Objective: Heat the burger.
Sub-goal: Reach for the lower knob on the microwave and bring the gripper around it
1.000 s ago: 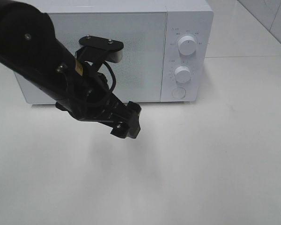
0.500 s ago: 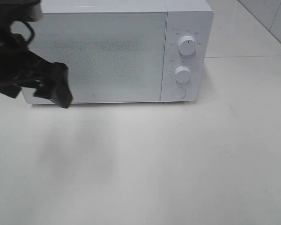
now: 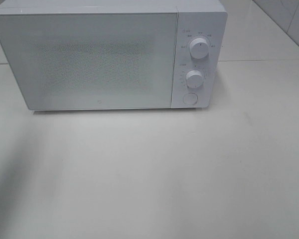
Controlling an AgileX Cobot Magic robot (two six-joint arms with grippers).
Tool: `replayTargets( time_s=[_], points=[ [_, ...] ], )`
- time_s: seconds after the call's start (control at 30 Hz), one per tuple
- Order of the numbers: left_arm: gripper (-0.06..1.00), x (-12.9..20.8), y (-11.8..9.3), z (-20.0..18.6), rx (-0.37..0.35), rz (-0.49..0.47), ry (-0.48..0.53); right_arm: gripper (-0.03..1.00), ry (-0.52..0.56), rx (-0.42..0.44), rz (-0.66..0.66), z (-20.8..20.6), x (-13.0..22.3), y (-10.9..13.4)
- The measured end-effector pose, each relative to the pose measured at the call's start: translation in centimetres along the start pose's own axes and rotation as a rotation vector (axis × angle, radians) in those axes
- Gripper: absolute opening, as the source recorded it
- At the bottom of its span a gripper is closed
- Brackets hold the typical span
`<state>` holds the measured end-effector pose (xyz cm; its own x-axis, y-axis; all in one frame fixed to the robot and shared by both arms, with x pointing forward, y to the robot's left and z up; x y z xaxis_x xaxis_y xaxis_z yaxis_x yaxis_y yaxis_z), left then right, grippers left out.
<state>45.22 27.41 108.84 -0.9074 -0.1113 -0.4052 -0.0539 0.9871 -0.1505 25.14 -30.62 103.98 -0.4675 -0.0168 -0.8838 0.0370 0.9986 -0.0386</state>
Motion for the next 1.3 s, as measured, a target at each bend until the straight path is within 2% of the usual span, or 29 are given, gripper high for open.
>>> replayTargets(
  time_s=[0.17, 0.2, 0.53, 0.73, 0.83, 1.07, 1.2, 1.3],
  points=[
    [0.99, 2.4, 1.3, -0.4, -0.018, -0.026, -0.002, 0.77, 0.000, 0.000, 0.000, 0.0, 0.0, 0.0],
    [0.99, 3.8, 1.6, -0.4, -0.021, -0.025, -0.005, 0.77, 0.000, 0.000, 0.000, 0.0, 0.0, 0.0],
    [0.99, 9.4, 2.5, -0.2, -0.013, -0.016, -0.063, 0.77, 0.000, 0.000, 0.000, 0.0, 0.0, 0.0],
    [0.99, 12.0, 2.9, -0.1, -0.008, 0.043, -0.124, 0.77, 0.000, 0.000, 0.000, 0.0, 0.0, 0.0],
    [0.99, 13.1, 3.1, -0.1, -0.005, 0.063, -0.161, 0.77, 0.000, 0.000, 0.000, 0.0, 0.0, 0.0],
    [0.99, 14.9, 3.1, -2.1, 0.015, 0.085, -0.342, 0.77, 0.000, 0.000, 0.000, 0.0, 0.0, 0.0],
    [0.99, 16.0, 3.2, -2.3, 0.023, 0.088, -0.362, 0.77, 0.000, 0.000, 0.000, 0.0, 0.0, 0.0],
    [0.99, 16.8, 3.2, -3.0, 0.035, 0.093, -0.427, 0.77, 0.000, 0.000, 0.000, 0.0, 0.0, 0.0]
  ],
)
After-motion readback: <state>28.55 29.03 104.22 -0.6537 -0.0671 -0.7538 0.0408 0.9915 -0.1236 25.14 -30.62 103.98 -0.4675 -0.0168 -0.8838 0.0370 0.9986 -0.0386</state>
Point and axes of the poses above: a point on each arm's last joint axis where the gripper is mounted, z pointing out along that axis toward the gripper, y along the wrist's bending axis when the last joint is at zero, x = y × z, the point moved 2 cm from there along z, pointing out along that axis toward the gripper, and after that the axes turned 7 degrees about -z, right-handed, at the moved point
